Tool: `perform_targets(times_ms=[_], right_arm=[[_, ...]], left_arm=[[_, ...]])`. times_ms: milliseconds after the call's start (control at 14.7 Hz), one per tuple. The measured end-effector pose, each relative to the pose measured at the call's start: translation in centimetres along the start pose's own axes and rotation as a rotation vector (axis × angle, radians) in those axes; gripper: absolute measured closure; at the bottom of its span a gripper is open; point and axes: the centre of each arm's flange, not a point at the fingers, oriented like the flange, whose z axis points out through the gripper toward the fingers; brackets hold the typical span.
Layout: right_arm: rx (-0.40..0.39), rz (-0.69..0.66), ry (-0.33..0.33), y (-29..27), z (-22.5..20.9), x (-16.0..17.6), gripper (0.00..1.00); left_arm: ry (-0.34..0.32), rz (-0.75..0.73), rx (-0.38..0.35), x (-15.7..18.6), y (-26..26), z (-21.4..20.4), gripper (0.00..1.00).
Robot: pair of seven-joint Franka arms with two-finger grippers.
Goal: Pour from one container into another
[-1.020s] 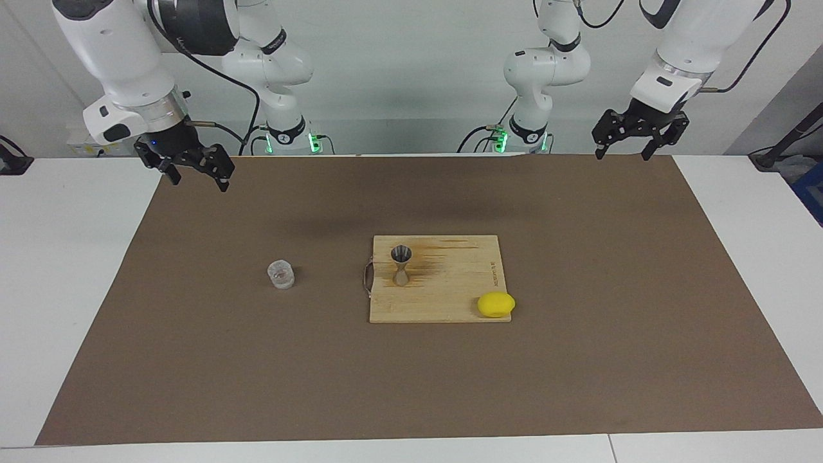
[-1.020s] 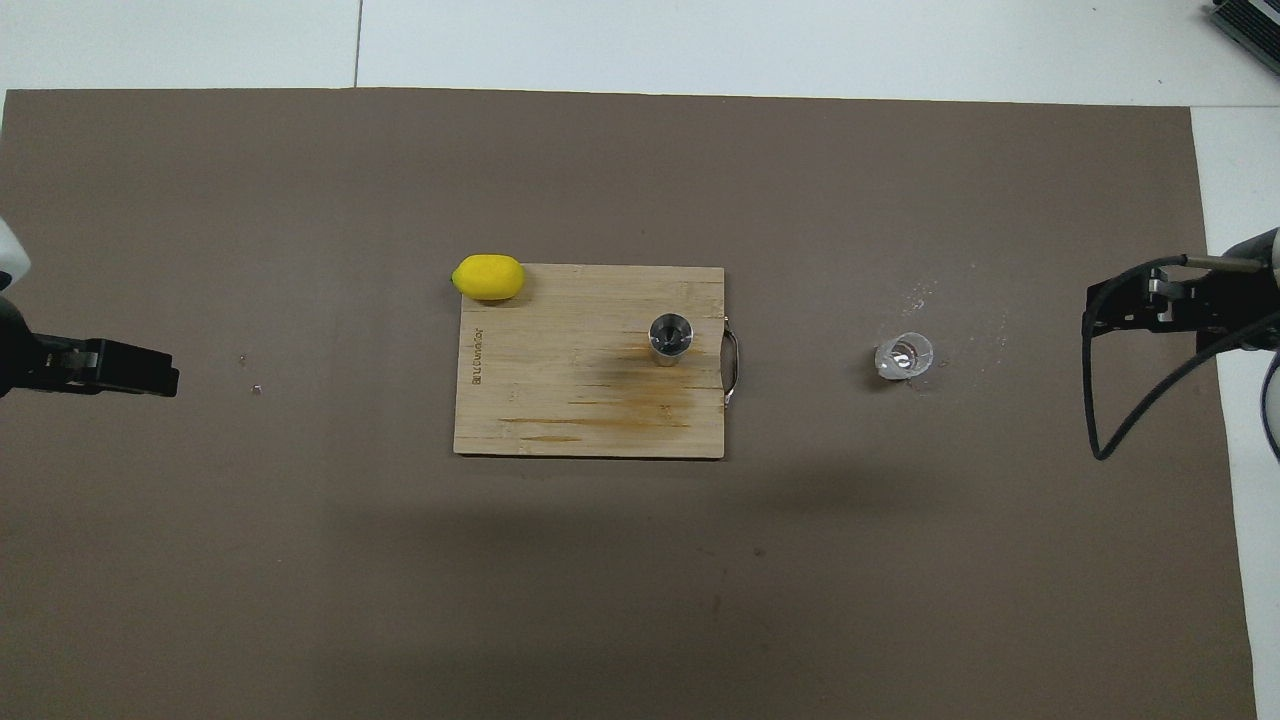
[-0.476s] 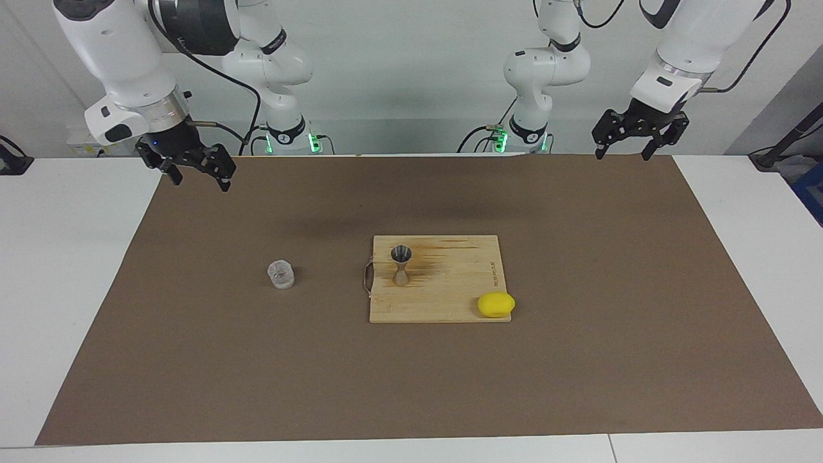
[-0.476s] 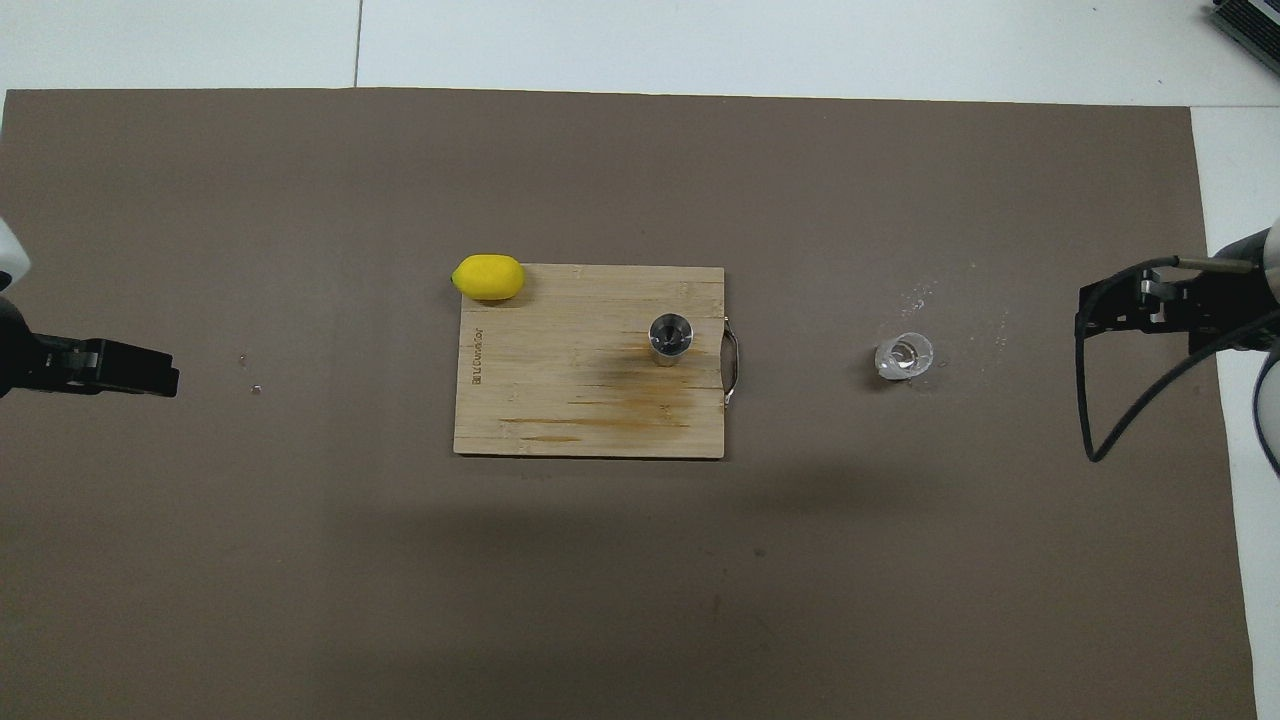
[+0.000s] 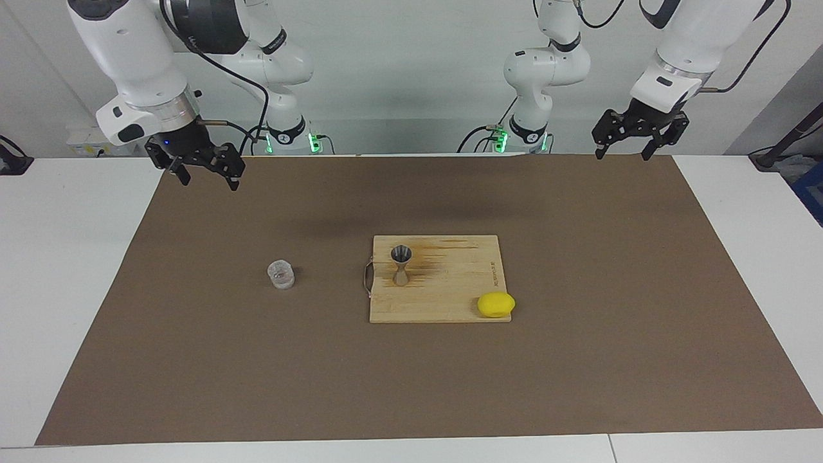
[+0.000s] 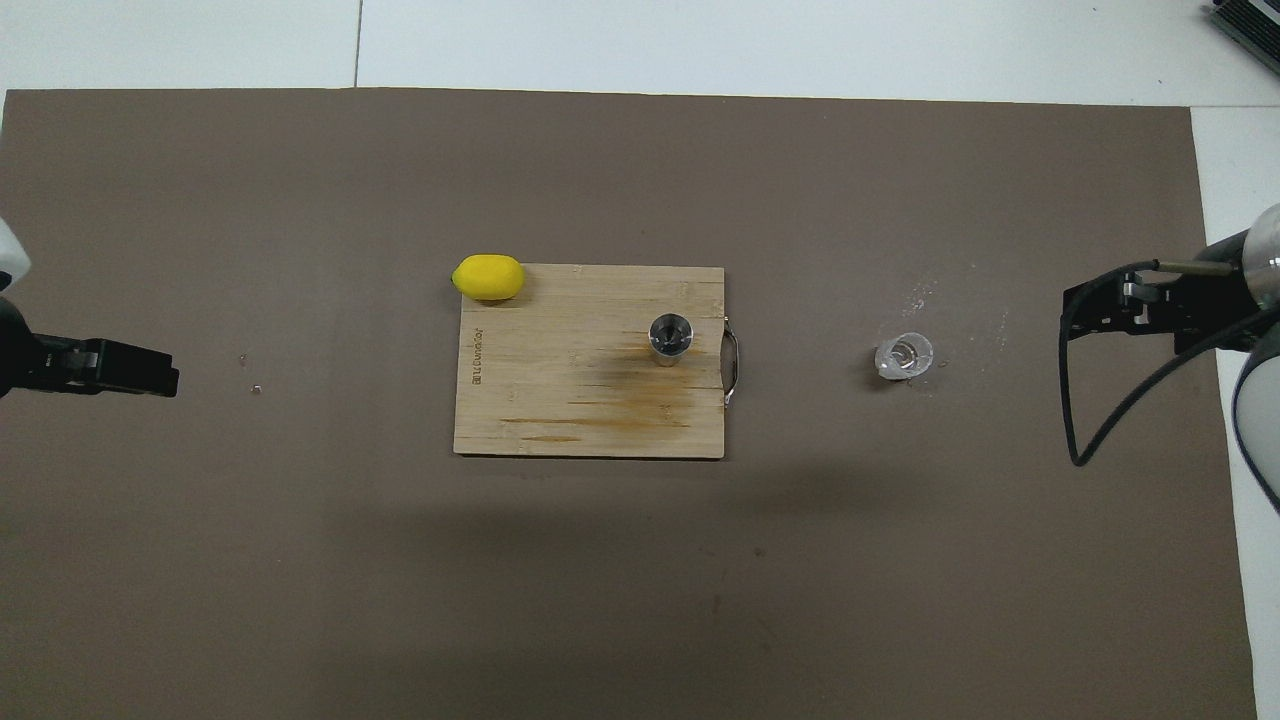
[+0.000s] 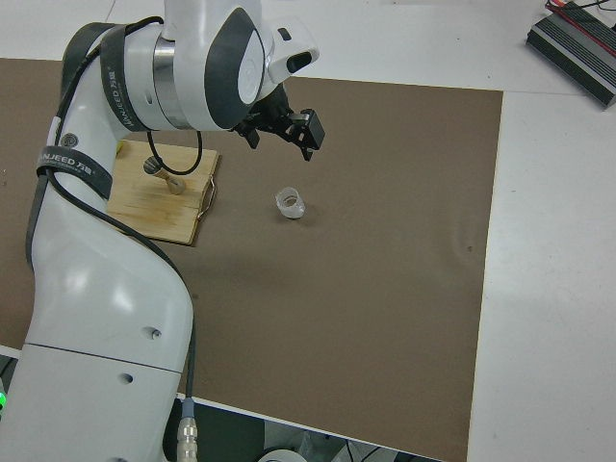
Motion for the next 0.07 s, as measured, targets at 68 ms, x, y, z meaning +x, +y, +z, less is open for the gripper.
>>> perform_targets(times_ms=[68], right_arm=[[0.000,0.000,0.000,0.00,0.00,0.00,0.00]], left_arm=[[0.000,0.000,0.000,0.00,0.00,0.00,0.00]])
